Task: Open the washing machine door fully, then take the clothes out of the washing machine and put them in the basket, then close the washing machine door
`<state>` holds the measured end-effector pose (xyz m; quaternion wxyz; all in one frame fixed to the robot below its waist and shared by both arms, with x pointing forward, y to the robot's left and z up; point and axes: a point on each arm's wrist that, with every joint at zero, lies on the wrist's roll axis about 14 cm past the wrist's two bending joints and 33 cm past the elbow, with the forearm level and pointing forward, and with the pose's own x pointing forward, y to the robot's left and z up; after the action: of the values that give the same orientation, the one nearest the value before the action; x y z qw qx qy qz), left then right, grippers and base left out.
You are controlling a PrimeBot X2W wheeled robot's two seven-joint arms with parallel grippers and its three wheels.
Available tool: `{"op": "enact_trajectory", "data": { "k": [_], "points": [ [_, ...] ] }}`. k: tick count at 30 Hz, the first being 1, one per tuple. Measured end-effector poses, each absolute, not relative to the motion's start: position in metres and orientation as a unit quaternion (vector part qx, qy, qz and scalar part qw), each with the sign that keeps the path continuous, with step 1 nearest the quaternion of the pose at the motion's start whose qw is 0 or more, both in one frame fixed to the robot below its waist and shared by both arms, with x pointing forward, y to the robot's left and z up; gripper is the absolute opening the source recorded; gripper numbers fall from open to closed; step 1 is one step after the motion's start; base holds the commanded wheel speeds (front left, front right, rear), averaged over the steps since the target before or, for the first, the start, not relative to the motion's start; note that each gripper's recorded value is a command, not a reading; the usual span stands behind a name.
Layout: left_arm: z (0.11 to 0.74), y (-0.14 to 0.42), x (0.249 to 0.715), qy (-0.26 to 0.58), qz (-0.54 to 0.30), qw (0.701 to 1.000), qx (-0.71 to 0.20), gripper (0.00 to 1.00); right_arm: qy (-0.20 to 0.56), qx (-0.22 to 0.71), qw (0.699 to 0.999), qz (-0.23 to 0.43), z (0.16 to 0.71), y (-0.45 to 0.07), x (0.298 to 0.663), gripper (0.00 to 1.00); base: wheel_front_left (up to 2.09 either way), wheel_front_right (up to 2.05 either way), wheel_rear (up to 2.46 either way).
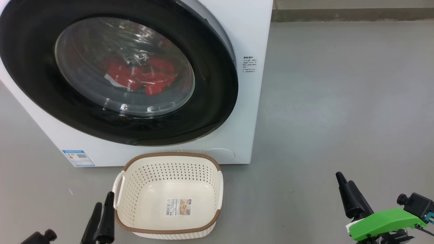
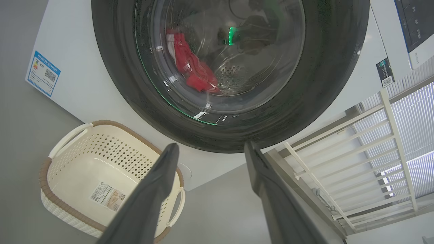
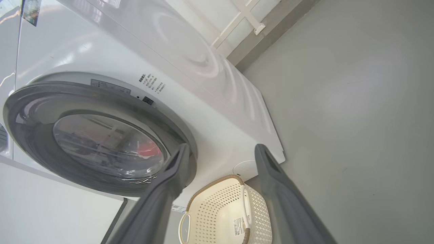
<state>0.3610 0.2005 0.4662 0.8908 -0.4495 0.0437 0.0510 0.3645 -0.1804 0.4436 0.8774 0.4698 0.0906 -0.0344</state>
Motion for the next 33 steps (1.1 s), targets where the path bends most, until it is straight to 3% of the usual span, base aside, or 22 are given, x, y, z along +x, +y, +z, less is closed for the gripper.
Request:
{"op": "enact_trajectory", "data": {
  "k": [33],
  "points": [
    [0.483,0.201,0.367,0.011,0.031,0.966,-0.255,1.0,0.071,0.291,0.954,0.011,0.454,-0.172,0.369,1.0,0.0,0.0,0.0]
  ]
}}
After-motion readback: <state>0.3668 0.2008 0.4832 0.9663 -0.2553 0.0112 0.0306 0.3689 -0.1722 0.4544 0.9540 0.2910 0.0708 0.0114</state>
